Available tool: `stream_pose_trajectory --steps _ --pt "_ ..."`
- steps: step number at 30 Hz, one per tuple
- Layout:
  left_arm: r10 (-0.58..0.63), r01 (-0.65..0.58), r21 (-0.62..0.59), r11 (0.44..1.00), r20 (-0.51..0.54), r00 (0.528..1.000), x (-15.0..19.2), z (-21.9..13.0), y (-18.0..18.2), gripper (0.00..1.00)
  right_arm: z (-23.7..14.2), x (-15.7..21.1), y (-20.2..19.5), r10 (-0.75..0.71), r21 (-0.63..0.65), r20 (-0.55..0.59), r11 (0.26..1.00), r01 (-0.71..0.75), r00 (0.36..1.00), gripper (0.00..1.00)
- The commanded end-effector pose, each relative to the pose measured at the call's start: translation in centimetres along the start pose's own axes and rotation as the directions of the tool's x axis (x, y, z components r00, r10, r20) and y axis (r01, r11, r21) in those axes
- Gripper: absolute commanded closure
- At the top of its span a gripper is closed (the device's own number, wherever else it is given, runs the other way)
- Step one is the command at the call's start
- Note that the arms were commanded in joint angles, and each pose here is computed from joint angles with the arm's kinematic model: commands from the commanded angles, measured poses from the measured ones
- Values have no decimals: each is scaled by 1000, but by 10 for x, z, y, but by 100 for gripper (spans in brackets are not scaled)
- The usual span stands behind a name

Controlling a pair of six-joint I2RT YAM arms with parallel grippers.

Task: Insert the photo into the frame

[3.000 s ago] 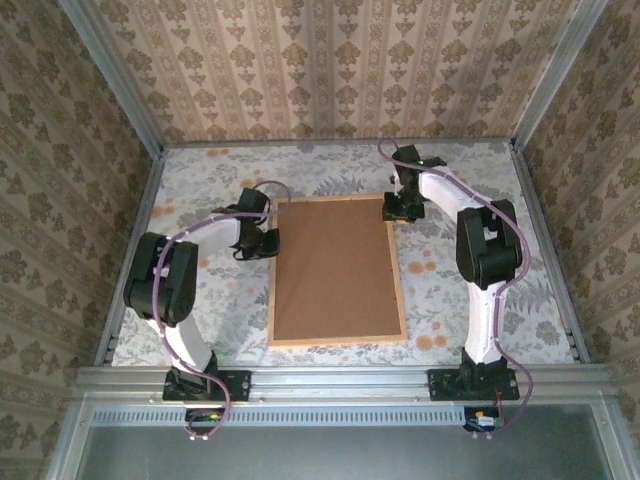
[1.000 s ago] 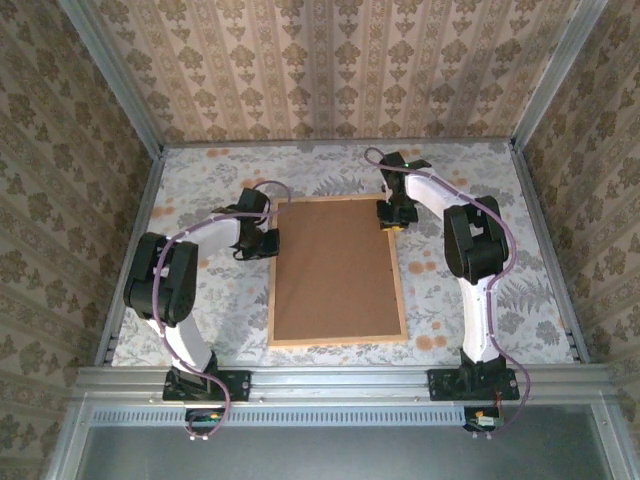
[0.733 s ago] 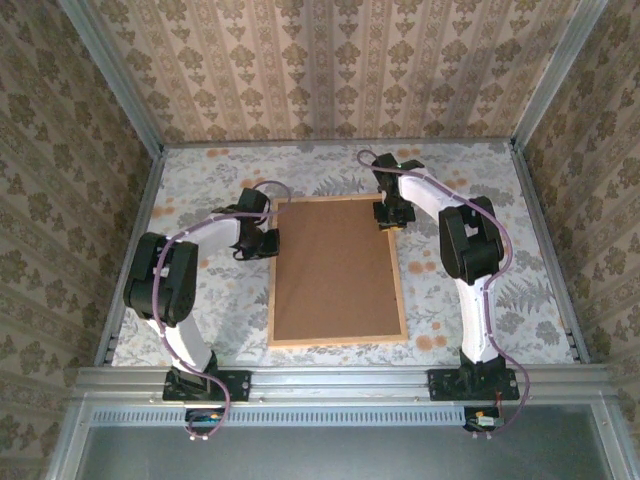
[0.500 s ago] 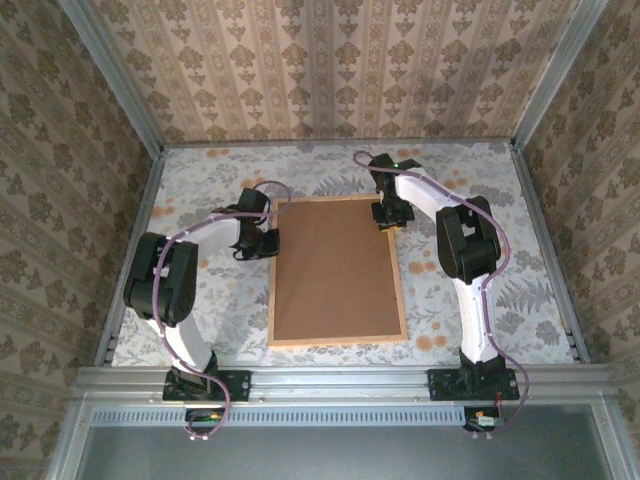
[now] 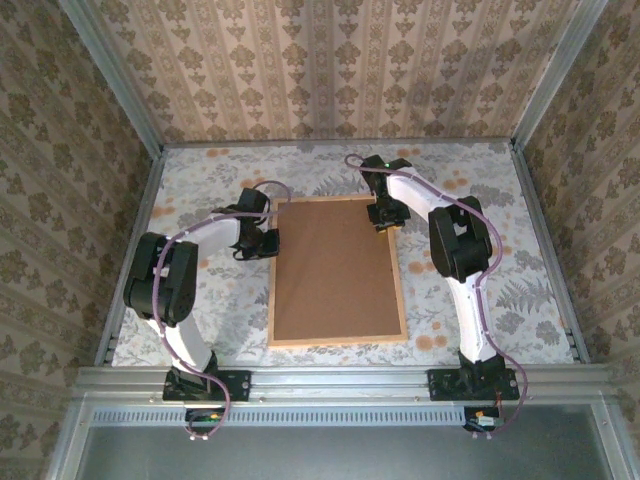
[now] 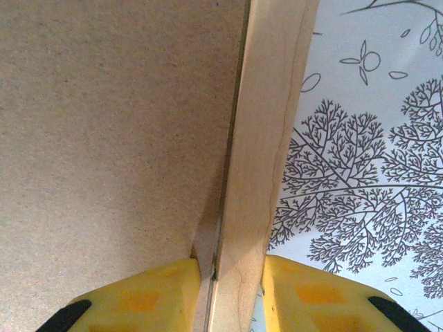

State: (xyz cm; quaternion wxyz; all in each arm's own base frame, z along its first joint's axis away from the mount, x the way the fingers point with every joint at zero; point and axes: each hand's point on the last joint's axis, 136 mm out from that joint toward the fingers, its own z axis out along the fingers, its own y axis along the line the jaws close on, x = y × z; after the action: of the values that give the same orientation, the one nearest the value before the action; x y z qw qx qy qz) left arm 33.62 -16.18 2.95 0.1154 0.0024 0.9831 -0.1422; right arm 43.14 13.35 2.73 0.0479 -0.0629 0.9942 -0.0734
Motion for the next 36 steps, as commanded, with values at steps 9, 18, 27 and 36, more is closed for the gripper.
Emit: stream_pose_trajectory --steps 9,18,27,36 --pt "15 -16 -15 1000 -53 998 13 3 5 100 -14 -1 2 39 -152 48 988 -32 998 63" --pt "12 -12 -13 1000 -40 999 8 1 3 100 -62 15 -7 134 -335 119 938 -87 984 51" --pt "8 -9 -15 1000 -32 999 4 -2 1 100 -51 113 -3 168 -367 3 917 -155 986 50" --pt "7 -8 -7 1000 -19 1000 -2 -5 -3 95 -21 160 20 147 -366 -78 916 -166 986 56"
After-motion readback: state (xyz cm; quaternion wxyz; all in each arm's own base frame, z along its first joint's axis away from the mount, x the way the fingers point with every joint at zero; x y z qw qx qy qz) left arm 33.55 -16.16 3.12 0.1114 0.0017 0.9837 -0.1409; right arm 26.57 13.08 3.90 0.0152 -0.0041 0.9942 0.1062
